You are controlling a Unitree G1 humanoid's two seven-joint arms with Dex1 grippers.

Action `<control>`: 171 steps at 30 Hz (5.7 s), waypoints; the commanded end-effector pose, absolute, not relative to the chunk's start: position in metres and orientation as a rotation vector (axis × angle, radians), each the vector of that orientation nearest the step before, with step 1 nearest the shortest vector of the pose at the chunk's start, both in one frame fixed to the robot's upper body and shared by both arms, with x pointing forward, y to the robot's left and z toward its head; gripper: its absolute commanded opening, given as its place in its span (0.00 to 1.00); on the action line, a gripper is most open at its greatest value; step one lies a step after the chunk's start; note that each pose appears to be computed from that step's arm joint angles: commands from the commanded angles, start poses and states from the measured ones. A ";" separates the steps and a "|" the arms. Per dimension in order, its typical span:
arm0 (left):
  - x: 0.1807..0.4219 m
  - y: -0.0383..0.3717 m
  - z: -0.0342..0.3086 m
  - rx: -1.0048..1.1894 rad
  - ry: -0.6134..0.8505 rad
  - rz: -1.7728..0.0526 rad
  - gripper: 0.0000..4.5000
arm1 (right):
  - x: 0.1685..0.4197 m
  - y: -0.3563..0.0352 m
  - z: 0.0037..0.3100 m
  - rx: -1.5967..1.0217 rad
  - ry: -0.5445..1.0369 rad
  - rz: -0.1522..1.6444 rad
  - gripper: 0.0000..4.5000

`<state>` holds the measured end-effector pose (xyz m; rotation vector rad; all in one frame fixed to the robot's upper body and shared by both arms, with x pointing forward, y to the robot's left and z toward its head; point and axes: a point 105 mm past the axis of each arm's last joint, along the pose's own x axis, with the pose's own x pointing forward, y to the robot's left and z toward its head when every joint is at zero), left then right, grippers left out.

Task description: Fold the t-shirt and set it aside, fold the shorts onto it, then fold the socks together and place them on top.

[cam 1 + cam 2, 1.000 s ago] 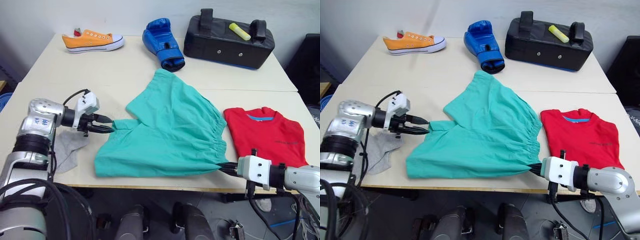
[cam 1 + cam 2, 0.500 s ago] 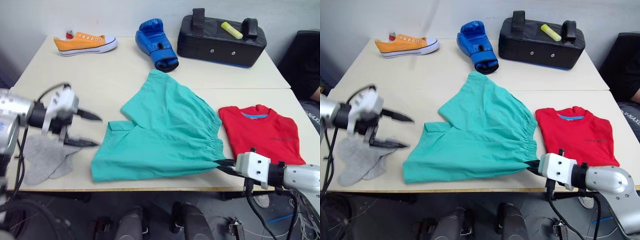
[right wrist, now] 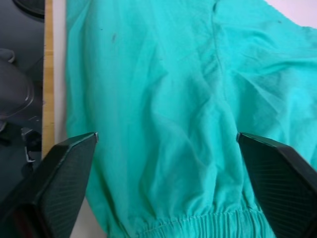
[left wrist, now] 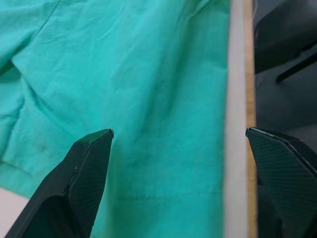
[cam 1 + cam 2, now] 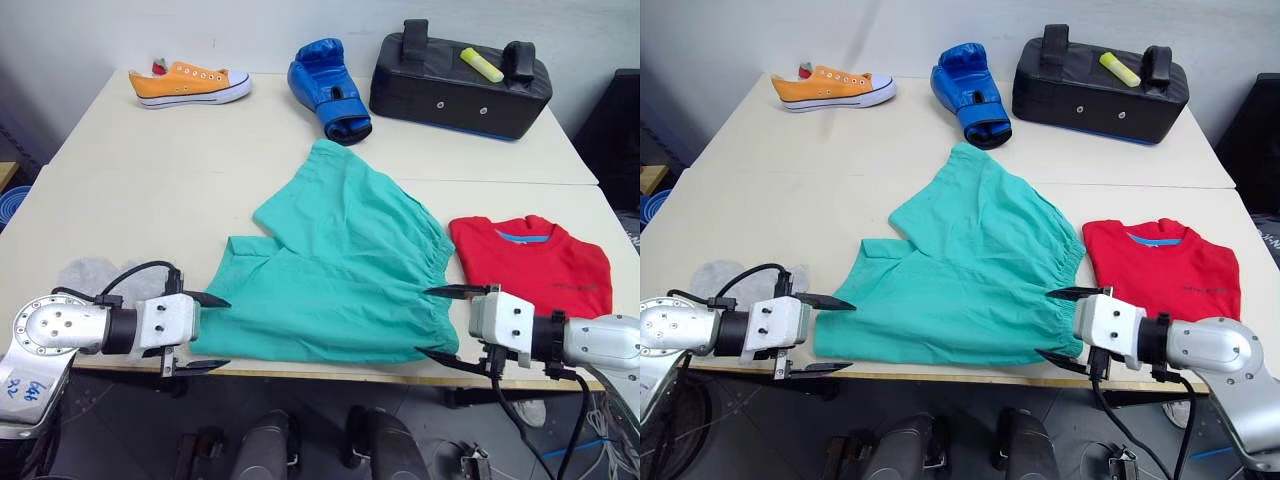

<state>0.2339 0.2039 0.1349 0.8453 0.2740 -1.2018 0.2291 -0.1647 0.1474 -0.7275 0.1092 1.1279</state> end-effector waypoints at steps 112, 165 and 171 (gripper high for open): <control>0.411 0.165 0.155 1.171 -0.014 -1.016 1.00 | 0.292 -0.134 0.122 -1.213 0.014 0.687 0.99; 0.253 0.194 0.232 -0.089 0.265 -1.253 0.43 | 0.219 -0.195 0.197 -0.543 0.040 1.122 0.74; 0.286 0.158 0.176 0.239 0.345 -1.308 0.04 | 0.239 -0.143 0.196 -0.365 0.023 1.069 0.38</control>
